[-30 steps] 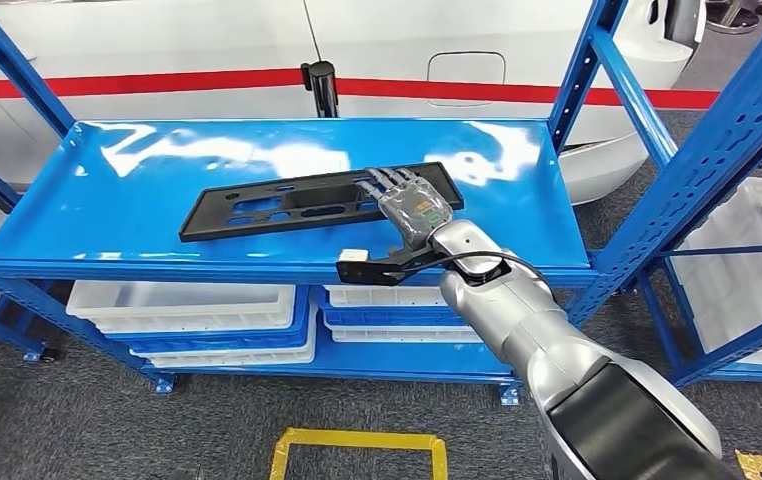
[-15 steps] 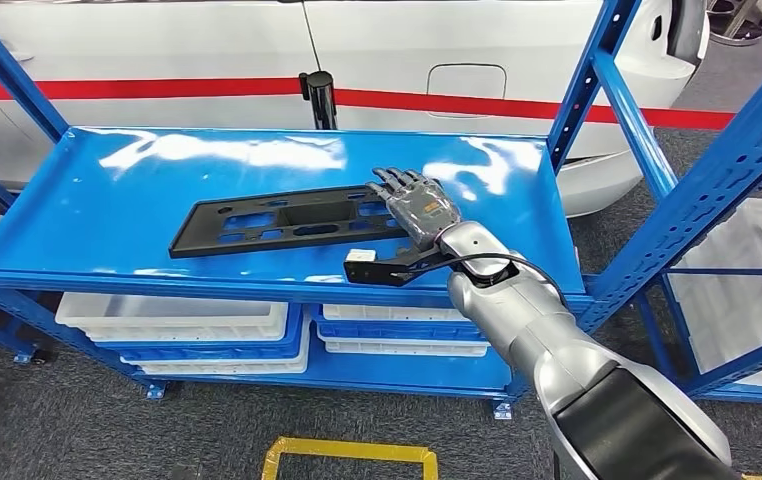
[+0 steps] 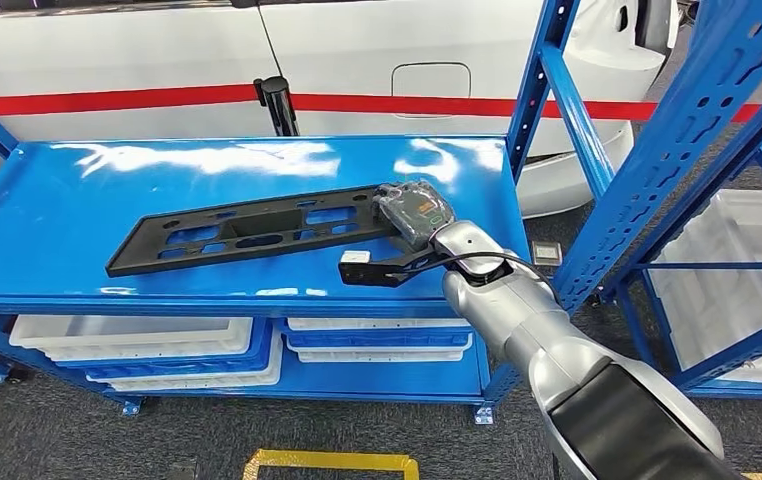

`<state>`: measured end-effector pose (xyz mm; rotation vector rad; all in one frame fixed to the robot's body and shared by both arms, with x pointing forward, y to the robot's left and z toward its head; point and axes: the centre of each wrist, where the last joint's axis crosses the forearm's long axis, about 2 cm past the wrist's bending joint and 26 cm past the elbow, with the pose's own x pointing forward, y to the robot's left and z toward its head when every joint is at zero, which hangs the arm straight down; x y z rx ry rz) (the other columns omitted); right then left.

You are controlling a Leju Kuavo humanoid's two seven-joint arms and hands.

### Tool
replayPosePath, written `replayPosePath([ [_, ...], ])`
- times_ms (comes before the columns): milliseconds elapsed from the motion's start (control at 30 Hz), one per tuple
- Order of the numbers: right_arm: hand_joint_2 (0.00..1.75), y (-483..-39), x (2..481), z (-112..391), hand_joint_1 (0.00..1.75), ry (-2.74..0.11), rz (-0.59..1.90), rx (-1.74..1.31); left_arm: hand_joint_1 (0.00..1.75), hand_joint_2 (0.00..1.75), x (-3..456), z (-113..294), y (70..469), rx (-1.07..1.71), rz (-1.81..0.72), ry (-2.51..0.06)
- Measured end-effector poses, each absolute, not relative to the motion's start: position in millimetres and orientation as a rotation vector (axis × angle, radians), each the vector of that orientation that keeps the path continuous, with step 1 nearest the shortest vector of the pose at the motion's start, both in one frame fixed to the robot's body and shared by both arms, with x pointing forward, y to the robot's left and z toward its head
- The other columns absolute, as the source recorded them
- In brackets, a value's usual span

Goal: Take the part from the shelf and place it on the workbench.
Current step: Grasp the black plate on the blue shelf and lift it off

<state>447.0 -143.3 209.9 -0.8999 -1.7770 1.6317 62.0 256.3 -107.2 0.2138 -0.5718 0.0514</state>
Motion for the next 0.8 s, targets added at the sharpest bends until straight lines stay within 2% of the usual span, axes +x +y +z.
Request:
replayPosePath([
  [600,1.75,-147.4,454.1,224.2,1.73,-1.828,1.608,-0.929,0.0,0.0,62.0,-106.8,256.0,0.285,0.085,-0.645],
  [733,1.75,-148.2,455.6,227.3,1.75,-1.843,1.588,-0.93,0.0,1.75,62.1,-106.3,255.5,0.338,0.061,-0.668],
  [800,1.75,-149.5,457.0,230.4,1.75,-1.858,1.562,-0.936,0.0,1.75,62.3,-106.0,256.5,0.378,0.043,-0.685],
])
